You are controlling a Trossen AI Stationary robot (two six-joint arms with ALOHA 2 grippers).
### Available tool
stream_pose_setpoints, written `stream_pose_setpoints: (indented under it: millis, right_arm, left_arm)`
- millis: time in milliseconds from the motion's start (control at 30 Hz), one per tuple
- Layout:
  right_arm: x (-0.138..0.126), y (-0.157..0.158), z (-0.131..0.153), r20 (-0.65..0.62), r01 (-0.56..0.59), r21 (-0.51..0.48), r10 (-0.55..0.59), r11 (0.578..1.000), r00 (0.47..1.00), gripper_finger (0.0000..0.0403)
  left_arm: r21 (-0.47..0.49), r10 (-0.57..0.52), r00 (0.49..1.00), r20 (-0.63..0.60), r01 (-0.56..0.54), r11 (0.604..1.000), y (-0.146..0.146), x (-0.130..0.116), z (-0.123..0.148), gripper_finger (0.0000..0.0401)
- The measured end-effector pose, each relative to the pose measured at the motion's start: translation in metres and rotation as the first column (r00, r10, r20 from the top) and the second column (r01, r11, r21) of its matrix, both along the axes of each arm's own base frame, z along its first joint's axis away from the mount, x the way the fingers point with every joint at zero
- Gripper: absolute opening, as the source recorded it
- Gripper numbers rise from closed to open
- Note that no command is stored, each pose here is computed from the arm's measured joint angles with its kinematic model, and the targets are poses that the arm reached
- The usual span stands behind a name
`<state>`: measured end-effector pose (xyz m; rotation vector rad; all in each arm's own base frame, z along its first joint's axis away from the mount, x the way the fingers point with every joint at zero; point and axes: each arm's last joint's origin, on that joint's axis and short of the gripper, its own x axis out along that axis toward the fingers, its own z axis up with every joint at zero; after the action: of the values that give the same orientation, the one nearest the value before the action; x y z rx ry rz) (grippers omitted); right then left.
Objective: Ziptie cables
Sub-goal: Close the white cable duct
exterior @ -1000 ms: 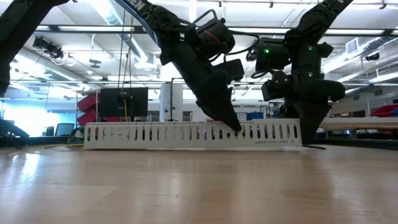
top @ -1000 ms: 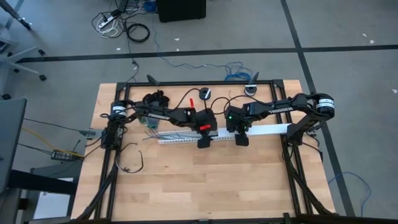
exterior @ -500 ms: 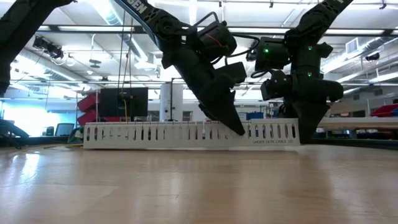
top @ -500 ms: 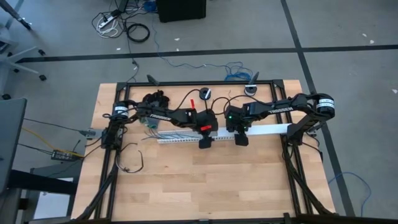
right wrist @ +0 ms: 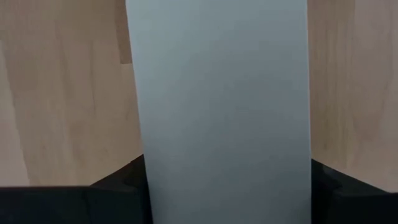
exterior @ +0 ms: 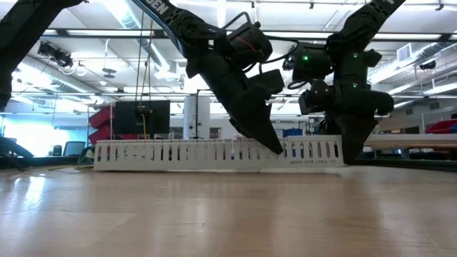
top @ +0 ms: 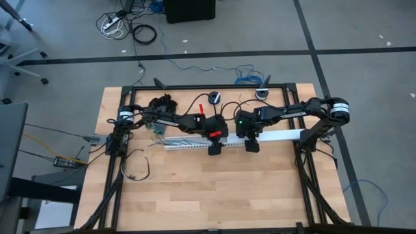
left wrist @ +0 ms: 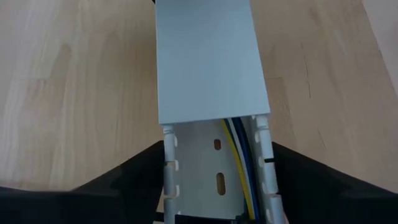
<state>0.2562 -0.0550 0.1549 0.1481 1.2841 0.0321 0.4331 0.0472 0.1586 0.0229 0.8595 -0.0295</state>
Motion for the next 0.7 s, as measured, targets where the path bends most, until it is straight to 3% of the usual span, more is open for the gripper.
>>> stream_pose_setpoints:
  millis: [700]
  right_arm:
    - [0.0035, 0.0008, 0.0012, 0.056, -0.078, 0.019, 0.077, 0.997, 0.995, 0.0228]
  left_arm:
    - [-0.010, 0.009, 1.000, 0.012, -0.009, 1.000, -0.0019, 0.0011, 0.0008, 0.0255]
